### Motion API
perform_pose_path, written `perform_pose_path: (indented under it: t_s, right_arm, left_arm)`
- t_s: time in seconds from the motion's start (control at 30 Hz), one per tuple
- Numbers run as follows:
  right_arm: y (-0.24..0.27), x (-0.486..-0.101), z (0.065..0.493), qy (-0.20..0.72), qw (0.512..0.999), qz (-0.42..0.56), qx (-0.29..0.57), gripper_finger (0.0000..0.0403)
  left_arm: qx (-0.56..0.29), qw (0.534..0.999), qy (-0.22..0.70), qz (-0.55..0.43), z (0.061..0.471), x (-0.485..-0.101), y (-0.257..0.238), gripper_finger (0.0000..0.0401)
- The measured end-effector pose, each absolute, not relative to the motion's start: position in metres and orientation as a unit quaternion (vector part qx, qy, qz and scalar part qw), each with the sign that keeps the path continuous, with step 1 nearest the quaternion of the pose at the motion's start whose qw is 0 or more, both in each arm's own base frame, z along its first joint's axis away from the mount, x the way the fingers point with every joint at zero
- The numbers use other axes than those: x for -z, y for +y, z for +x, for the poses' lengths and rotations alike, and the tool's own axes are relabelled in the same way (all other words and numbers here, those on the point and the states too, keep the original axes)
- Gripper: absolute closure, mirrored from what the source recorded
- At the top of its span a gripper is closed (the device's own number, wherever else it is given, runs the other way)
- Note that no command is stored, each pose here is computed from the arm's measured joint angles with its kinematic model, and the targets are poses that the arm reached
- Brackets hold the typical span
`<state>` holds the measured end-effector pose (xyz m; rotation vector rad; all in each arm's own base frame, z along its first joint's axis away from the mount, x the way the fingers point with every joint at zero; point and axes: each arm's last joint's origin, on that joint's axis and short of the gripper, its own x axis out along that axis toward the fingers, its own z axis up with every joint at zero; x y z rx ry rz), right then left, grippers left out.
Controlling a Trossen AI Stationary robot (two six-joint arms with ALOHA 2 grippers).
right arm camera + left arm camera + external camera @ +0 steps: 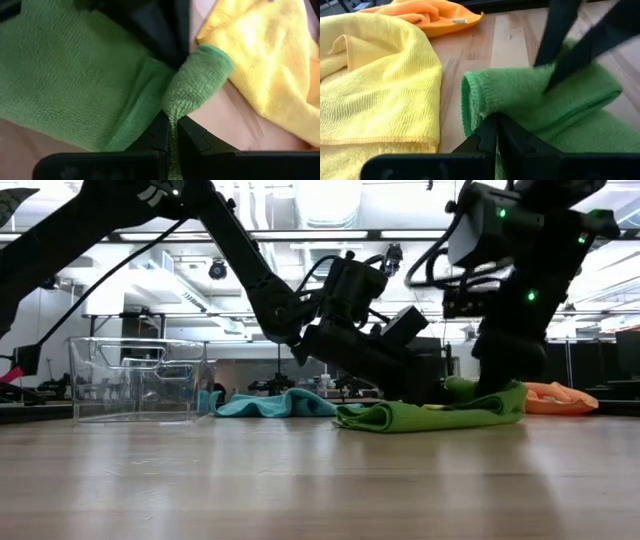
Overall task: Roll microfiber towels into tight, uniform cylinder then place into a basket
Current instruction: Roll the green microfiber towel
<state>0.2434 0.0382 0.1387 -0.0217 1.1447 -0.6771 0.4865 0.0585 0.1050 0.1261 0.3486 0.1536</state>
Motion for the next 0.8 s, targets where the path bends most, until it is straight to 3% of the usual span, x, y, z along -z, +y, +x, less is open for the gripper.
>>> perform_pose_path:
  t_s: [0.4,0.8]
  right_arm:
    - [0.053,-0.132,0.276,0.562,0.765,-0.108,0.297,0.0392]
    - [0.053,-0.137,0.276,0.556,0.766,-0.124,0.298,0.0392]
  left_arm:
    - [-0.097,0.975,0.178,0.09,0.483,-0.106,0.063,0.0401]
    - [-0.145,0.944,0.235,0.18,0.452,-0.133,0.064,0.0401]
